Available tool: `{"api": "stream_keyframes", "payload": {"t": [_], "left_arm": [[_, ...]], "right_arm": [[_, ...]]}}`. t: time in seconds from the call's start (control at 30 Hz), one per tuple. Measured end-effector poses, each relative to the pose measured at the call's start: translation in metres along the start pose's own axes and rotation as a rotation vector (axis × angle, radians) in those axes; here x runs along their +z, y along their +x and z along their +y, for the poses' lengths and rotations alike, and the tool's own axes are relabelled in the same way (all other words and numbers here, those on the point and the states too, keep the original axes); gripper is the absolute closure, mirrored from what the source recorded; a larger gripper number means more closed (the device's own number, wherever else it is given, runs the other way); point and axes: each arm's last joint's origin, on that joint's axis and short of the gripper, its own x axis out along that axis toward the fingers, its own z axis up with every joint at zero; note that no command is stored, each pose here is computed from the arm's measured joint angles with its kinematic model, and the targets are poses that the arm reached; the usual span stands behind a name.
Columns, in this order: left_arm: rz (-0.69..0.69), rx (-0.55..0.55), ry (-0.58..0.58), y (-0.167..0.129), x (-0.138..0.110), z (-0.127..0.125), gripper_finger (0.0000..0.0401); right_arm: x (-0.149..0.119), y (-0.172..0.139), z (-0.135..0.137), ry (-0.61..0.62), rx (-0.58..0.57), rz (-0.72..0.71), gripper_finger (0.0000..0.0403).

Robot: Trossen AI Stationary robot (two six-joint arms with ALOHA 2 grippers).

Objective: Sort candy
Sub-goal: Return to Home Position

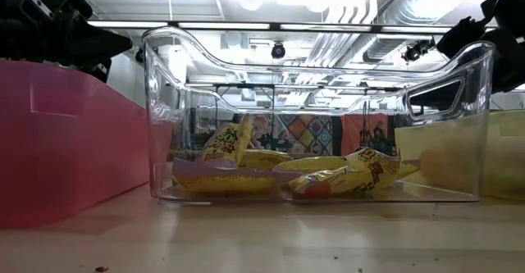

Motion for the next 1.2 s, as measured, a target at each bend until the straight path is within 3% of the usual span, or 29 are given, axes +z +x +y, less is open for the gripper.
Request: {"api": "stream_keyframes", "payload": {"t": [0.23, 0.57, 1.03, 1.2], "left_arm": [[0.000, 0.000, 0.000, 0.000, 0.000, 0.000, 0.0400], [0.000, 0.000, 0.000, 0.000, 0.000, 0.000, 0.0400], [-0.011, -0.002, -0.001, -0.001, 0.001, 0.000, 0.0400], [-0.017, -0.004, -0.001, -0.001, 0.001, 0.000, 0.0400]], "right_arm": [[0.000, 0.000, 0.000, 0.087, -0.001, 0.001, 0.0403], [0.001, -0.001, 0.000, 0.094, 0.006, -0.014, 0.0403], [0.025, -0.026, 0.001, 0.153, 0.092, -0.342, 0.0402], [0.028, -0.028, 0.004, 0.157, 0.126, -0.371, 0.0402]]}}
